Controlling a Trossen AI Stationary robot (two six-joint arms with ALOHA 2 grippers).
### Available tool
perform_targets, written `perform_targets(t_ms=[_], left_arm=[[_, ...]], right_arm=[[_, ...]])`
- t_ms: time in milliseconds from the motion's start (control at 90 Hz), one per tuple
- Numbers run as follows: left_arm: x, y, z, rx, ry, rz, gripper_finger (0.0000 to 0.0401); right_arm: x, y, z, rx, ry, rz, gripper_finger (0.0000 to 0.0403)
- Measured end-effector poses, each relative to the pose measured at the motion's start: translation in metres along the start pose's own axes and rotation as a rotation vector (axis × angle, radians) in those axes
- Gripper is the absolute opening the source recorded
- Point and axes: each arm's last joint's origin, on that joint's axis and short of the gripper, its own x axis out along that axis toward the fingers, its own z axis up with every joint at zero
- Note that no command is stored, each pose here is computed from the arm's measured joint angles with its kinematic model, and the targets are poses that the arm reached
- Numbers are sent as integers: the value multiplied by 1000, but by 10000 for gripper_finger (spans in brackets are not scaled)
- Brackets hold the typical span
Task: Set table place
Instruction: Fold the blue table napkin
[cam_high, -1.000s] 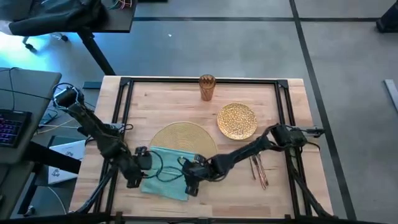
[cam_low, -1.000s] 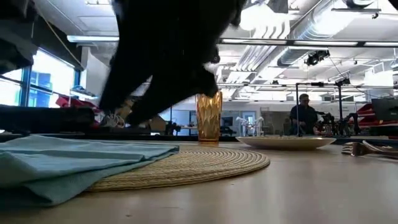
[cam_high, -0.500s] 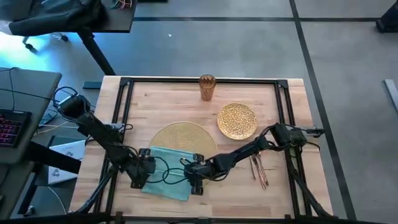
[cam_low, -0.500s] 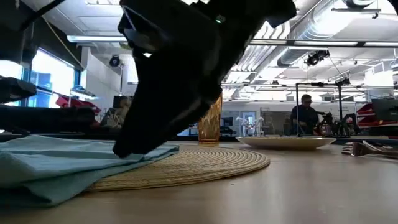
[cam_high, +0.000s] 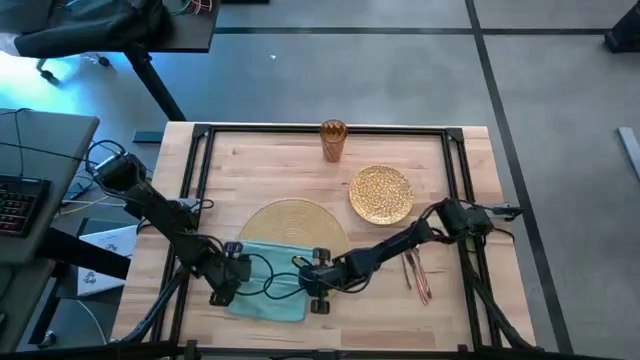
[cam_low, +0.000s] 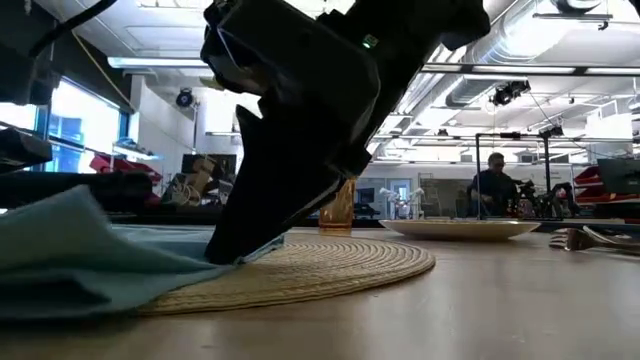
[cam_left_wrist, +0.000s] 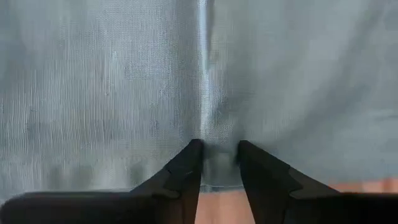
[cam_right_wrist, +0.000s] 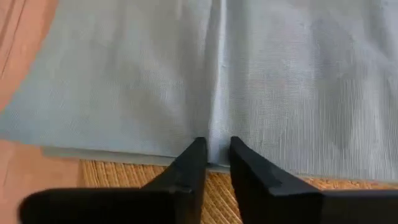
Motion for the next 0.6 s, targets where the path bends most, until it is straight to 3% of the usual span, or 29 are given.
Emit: perform_targets(t_ms=[189,411,600], left_arm=[[-6,-3,2,-3,23,-45,6],[-35,-13,13,-5,5,-46,3],[-36,-15,12,29,26,-90,31]], right_arm=[[-6,3,8,-2,33,-3,2],[-28,8,31,-22,90,-57,0],[-29,10,34,38,74,-34,1]])
